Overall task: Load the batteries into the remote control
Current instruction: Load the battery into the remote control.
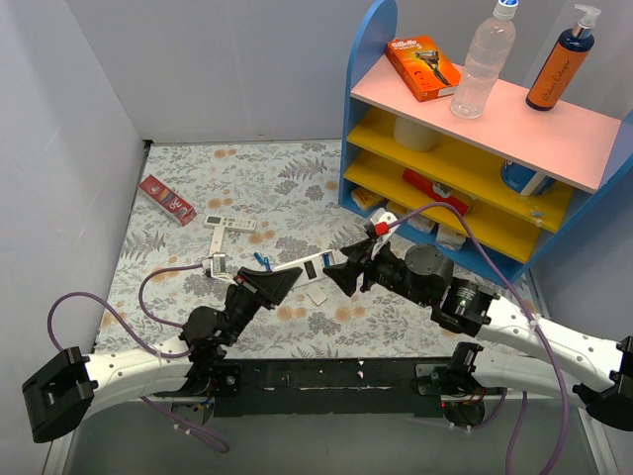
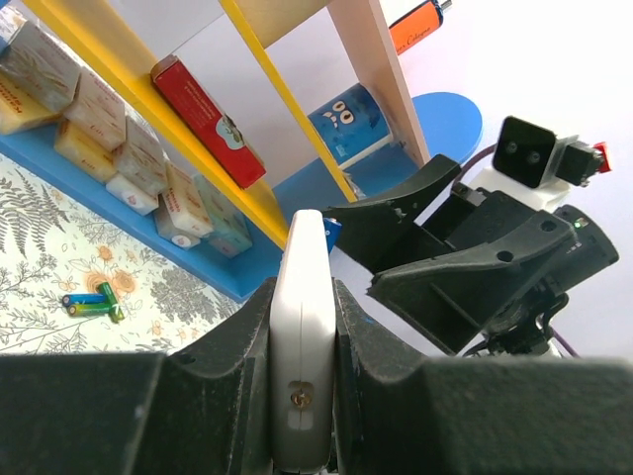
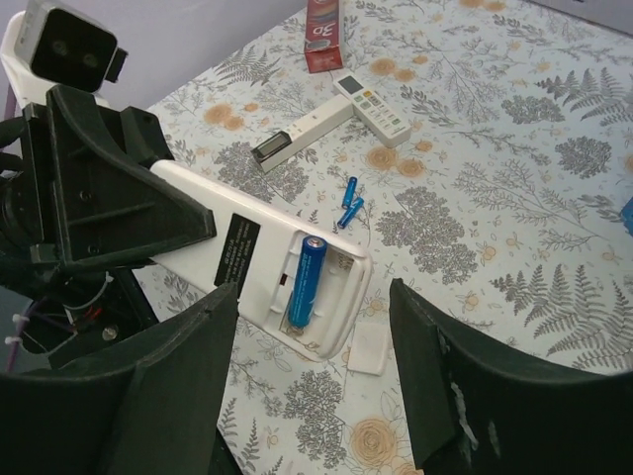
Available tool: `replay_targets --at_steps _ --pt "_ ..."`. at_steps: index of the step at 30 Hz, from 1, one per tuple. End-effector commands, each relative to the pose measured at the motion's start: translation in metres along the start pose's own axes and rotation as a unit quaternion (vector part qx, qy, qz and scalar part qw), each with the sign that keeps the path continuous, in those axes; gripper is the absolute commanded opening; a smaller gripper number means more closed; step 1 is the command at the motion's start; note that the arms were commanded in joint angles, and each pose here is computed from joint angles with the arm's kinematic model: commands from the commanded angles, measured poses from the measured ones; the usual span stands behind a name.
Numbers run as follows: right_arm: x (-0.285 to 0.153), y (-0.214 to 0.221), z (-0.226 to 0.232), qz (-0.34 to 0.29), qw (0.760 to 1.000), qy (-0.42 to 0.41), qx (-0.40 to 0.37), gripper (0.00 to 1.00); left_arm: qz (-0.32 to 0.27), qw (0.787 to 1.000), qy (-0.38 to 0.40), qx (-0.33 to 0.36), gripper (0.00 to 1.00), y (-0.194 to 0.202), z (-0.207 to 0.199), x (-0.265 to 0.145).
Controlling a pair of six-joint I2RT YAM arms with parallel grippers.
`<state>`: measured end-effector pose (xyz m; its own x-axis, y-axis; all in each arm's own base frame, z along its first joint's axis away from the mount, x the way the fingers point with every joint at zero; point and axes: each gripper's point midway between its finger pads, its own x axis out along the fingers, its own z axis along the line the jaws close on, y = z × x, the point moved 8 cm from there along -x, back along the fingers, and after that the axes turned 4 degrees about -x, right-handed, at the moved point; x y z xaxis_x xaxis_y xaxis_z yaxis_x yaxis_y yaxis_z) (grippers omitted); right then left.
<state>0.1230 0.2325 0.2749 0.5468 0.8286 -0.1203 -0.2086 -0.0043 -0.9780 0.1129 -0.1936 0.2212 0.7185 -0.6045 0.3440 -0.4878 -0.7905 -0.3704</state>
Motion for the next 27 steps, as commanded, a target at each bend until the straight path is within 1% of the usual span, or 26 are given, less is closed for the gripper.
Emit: replay_targets --at_steps 1,5,7,8,9,11,12,14,16,18,19,23,25,26,27 --pt "-0.013 -0.035 0.005 0.004 0.997 -0.030 -0.070 0.70 0.000 1.000 0.007 -0.006 0.00 0.000 0.004 -0.007" --pt "-0.020 -0.053 0.010 0.006 0.993 -0.056 -0.108 0.70 -0.003 1.000 0.015 -0.014 0.00 -0.001 0.001 -0.007" --pt "-0.024 -0.056 0.009 0.001 0.986 -0.072 -0.152 0.71 -0.002 1.000 0.018 -0.015 0.00 -0.001 0.000 -0.007" --pt "-0.026 -0.057 0.010 -0.001 0.982 -0.087 -0.169 0.75 -0.001 1.000 0.019 -0.016 0.00 -0.001 -0.001 -0.007" --pt "-0.029 -0.061 0.009 -0.004 0.978 -0.085 -0.190 0.77 0.000 1.000 0.020 -0.017 0.00 -0.001 -0.001 -0.007" --pt "-0.031 -0.066 0.007 0.001 0.973 -0.081 -0.217 0.77 0.001 1.000 0.023 -0.020 0.00 -0.001 -0.002 -0.008" --pt "-0.033 -0.073 0.005 0.003 0.966 -0.081 -0.246 0.77 0.002 1.000 0.024 -0.020 0.00 -0.001 -0.002 -0.008" --pt "-0.030 -0.074 0.005 0.007 0.957 -0.092 -0.274 0.77 0.005 0.999 0.026 -0.021 0.00 0.000 -0.003 -0.008" --pt "-0.027 -0.074 0.006 0.007 0.939 -0.117 -0.322 0.77 0.008 0.999 0.030 -0.022 0.00 0.000 -0.004 -0.008" --pt "-0.024 -0.073 0.005 0.007 0.926 -0.131 -0.354 0.76 0.008 0.999 0.033 -0.025 0.00 0.000 -0.005 -0.008" --pt "-0.020 -0.072 0.006 0.007 0.912 -0.148 -0.382 0.76 0.010 0.999 0.032 -0.025 0.00 0.001 -0.005 -0.009" --pt "-0.016 -0.068 0.007 0.008 0.885 -0.193 -0.424 0.72 0.018 0.999 0.034 -0.024 0.00 0.002 -0.005 -0.009" --pt "-0.013 -0.067 0.005 0.014 0.879 -0.204 -0.431 0.68 0.020 0.999 0.033 -0.024 0.00 0.003 -0.005 -0.009" --pt "-0.012 -0.070 0.005 0.011 0.876 -0.207 -0.436 0.64 0.022 0.999 0.035 -0.023 0.00 0.003 -0.005 -0.010" --pt "-0.011 -0.070 0.004 0.013 0.875 -0.213 -0.435 0.63 0.023 0.999 0.036 -0.023 0.00 0.003 -0.005 -0.010"
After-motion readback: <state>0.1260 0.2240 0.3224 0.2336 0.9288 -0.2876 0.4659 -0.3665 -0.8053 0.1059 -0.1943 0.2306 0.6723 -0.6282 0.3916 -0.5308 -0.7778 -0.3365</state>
